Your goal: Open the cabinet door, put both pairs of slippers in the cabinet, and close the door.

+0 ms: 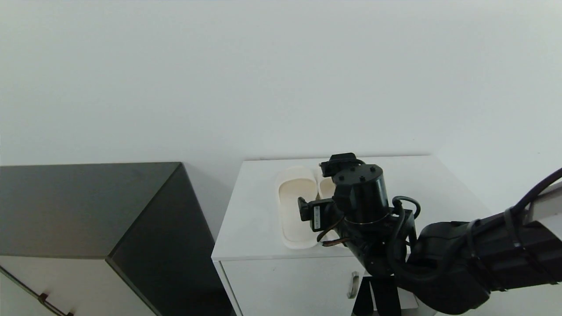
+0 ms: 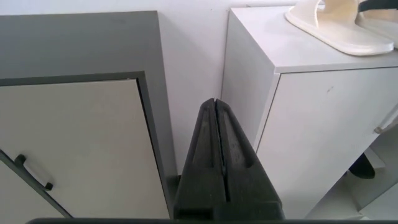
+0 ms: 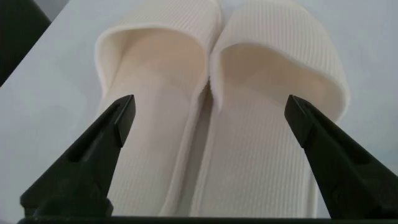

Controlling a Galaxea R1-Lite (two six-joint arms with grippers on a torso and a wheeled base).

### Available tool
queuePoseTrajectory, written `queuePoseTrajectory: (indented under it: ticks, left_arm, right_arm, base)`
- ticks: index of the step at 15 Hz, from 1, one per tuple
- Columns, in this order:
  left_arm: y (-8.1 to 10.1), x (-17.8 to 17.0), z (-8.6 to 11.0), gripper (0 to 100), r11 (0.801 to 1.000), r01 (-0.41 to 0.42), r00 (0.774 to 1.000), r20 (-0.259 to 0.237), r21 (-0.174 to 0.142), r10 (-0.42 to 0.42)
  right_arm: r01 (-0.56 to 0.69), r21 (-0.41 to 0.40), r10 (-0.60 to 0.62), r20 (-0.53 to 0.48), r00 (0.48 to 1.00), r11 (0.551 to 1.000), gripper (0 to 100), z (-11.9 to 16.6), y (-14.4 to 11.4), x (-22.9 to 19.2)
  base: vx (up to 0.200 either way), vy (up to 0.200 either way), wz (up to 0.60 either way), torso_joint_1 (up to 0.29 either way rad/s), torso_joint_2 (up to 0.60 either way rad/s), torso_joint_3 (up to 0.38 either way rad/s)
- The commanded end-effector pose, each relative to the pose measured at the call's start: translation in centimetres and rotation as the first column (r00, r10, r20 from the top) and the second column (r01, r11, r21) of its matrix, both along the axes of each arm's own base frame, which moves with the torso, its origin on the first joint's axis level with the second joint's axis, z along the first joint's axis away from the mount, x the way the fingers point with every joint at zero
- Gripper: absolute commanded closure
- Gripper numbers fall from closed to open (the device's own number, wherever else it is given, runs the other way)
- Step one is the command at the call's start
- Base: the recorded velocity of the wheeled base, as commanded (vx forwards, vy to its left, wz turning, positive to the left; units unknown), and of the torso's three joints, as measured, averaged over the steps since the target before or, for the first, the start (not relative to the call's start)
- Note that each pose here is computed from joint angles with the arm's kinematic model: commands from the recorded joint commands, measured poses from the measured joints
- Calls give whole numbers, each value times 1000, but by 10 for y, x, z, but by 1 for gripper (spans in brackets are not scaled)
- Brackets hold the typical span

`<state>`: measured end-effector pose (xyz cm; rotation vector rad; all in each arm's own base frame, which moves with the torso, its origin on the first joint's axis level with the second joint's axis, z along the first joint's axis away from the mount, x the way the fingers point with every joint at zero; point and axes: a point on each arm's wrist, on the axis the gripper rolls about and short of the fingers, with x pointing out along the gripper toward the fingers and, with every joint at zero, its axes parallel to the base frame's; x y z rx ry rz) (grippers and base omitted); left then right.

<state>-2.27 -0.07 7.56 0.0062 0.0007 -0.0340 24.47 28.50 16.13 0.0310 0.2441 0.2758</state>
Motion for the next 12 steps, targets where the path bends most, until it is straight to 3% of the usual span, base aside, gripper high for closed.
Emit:
queuePoseTrajectory:
  ticks: [1, 10, 11, 12]
  left_arm:
    - [0, 0, 0, 100, 1000, 0, 1000, 1, 0, 0]
    - [0, 0, 0, 100, 1000, 0, 1000, 1, -3, 0]
    - [0, 0, 0, 100, 1000, 0, 1000, 1, -3, 0]
    - [0, 0, 0, 100, 1000, 0, 1000, 1, -3, 0]
  right_arm:
    - [3, -15, -4, -12, 1000, 1000, 0, -12, 8, 9]
    - [57, -11, -57, 27, 998, 998, 0, -28, 28, 59]
    - [63, -6, -63, 33, 997, 998, 100, -26, 28, 63]
    - [64, -5, -64, 36, 997, 998, 100, -26, 28, 64]
  base:
    - [0, 0, 0, 0, 0, 0]
    - [0, 0, 0, 0, 0, 0]
    - [0, 0, 0, 0, 0, 0]
    - [0, 0, 0, 0, 0, 0]
